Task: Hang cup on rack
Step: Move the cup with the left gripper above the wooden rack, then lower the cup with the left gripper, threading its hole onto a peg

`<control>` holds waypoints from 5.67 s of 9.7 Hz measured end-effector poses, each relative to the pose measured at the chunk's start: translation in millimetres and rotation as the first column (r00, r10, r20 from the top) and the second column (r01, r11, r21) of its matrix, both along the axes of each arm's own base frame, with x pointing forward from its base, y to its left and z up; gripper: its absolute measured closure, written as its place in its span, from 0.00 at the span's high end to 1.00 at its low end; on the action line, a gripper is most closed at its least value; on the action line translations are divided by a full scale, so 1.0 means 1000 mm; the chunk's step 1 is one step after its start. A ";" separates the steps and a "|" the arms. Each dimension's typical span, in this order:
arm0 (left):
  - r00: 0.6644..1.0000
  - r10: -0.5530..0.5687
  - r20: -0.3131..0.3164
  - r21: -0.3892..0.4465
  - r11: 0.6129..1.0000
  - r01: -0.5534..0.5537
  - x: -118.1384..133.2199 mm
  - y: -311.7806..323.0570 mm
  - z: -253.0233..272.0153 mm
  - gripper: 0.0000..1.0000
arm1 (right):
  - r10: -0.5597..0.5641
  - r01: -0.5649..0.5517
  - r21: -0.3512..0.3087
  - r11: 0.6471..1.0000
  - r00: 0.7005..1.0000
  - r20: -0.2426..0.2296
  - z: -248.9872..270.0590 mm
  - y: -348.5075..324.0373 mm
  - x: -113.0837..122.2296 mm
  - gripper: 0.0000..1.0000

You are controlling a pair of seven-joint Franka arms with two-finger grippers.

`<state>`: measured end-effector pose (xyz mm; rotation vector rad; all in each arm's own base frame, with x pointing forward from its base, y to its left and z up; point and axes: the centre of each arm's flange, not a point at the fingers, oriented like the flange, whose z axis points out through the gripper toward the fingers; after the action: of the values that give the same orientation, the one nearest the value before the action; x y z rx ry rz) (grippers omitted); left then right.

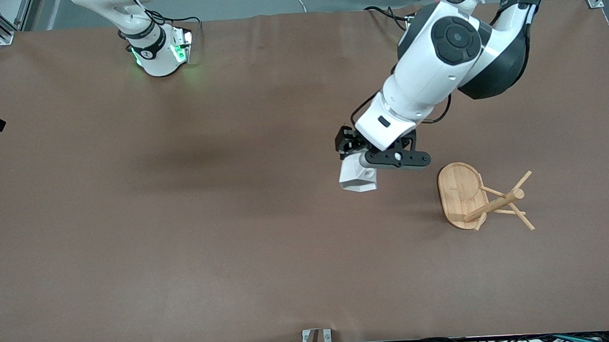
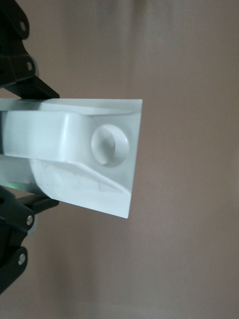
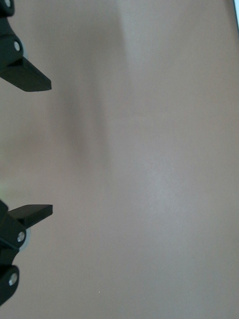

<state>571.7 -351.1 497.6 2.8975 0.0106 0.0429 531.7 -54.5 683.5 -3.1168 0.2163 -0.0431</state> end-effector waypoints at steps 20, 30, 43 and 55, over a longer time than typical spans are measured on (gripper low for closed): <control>0.953 -0.303 0.029 0.088 0.950 0.299 0.007 0.187 -0.089 0.78 | 0.009 -0.009 -0.001 1.000 1.000 0.001 -0.002 0.006 0.002 1.00; 0.960 -0.276 0.053 0.069 0.960 0.272 0.017 0.233 -0.095 0.78 | 0.008 -0.008 -0.002 1.000 1.000 -0.001 -0.003 0.006 0.002 1.00; 0.974 -0.220 0.055 0.066 0.974 0.216 0.021 0.261 -0.101 0.78 | 0.011 -0.011 -0.001 1.000 1.000 -0.003 -0.003 0.008 0.002 1.00; 0.978 -0.200 0.055 0.070 0.978 0.196 0.024 0.271 -0.106 0.78 | 0.004 -0.004 -0.001 1.000 1.000 -0.007 -0.004 0.004 0.002 1.00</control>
<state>596.1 -80.3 391.1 2.9434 -0.2957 0.0990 533.6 -50.8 679.0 -3.1186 0.2105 -0.0325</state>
